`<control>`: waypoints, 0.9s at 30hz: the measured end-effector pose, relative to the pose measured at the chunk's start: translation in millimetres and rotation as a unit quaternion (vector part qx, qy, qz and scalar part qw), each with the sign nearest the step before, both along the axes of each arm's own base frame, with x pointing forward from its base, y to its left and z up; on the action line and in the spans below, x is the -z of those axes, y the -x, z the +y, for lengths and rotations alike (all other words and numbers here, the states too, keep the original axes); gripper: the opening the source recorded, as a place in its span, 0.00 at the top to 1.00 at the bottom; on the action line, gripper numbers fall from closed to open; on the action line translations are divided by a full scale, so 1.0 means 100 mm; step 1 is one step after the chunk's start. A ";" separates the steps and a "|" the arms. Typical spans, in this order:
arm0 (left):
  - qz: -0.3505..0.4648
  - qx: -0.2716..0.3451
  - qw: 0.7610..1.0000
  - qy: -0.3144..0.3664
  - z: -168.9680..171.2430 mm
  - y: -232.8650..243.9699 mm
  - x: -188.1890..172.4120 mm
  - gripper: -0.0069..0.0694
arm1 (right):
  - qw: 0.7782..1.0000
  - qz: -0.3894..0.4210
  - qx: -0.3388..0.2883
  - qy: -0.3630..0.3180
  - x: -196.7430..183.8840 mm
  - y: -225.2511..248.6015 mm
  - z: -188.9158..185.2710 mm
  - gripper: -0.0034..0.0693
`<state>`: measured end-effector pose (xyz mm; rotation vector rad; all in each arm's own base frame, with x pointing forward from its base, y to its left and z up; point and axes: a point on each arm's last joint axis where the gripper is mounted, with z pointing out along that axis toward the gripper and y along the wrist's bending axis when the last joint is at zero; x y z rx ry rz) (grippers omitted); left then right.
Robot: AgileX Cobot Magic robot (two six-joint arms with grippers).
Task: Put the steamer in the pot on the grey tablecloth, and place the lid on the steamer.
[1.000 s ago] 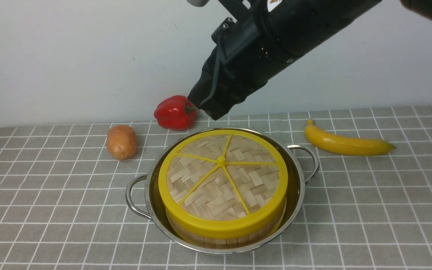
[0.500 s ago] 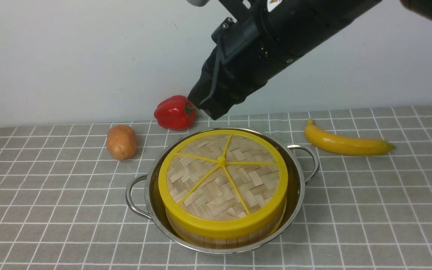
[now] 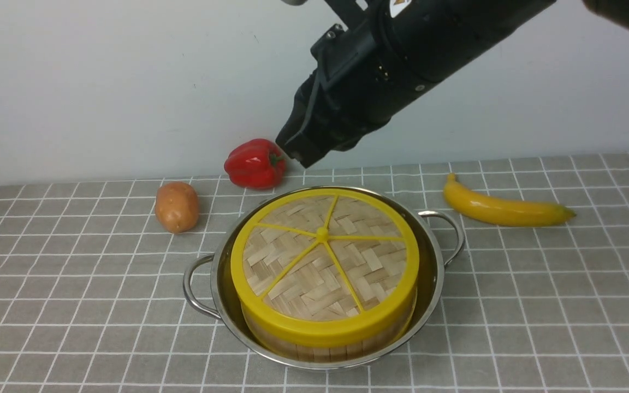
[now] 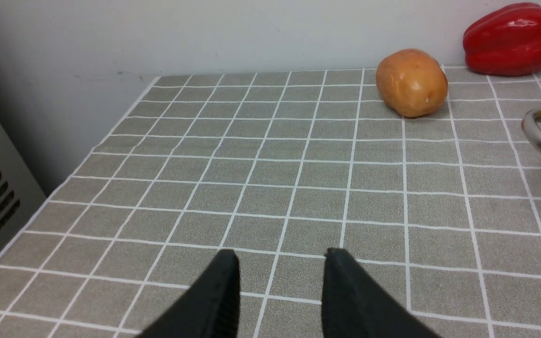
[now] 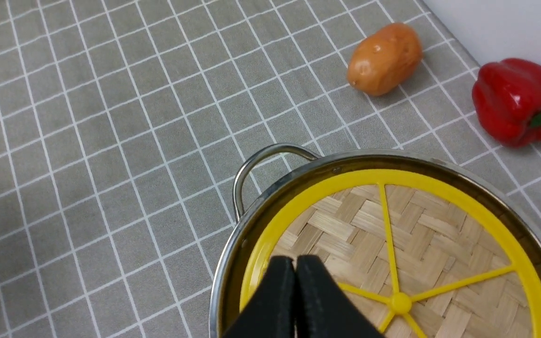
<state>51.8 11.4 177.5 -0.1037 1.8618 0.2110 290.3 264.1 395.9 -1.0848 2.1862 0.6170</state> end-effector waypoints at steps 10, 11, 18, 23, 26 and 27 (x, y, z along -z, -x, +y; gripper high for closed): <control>0.000 0.000 1.000 0.000 0.00 0.00 0.00 0.59 | 0.996 -0.056 0.063 -0.041 -0.55 0.16 -0.49 0.89; 0.000 0.000 1.000 0.000 0.00 0.00 0.00 0.59 | 0.994 -0.072 0.072 -0.049 -0.66 0.22 -0.61 0.89; 0.000 0.000 1.000 0.000 0.00 0.00 0.00 0.59 | 0.974 -0.144 0.159 -0.078 -1.20 0.60 -1.35 0.87; 0.000 0.000 1.000 0.000 0.00 0.00 0.00 0.59 | 0.938 -0.226 0.231 -0.127 -1.37 0.96 -1.80 0.86; 0.000 0.000 1.000 0.000 0.00 0.00 0.00 0.59 | 0.909 -0.279 0.270 -0.153 -1.28 1.16 -1.99 0.85; 0.000 0.000 1.000 0.000 0.00 0.00 0.00 0.59 | 0.896 -0.294 0.289 -0.163 -1.15 1.23 -2.06 0.84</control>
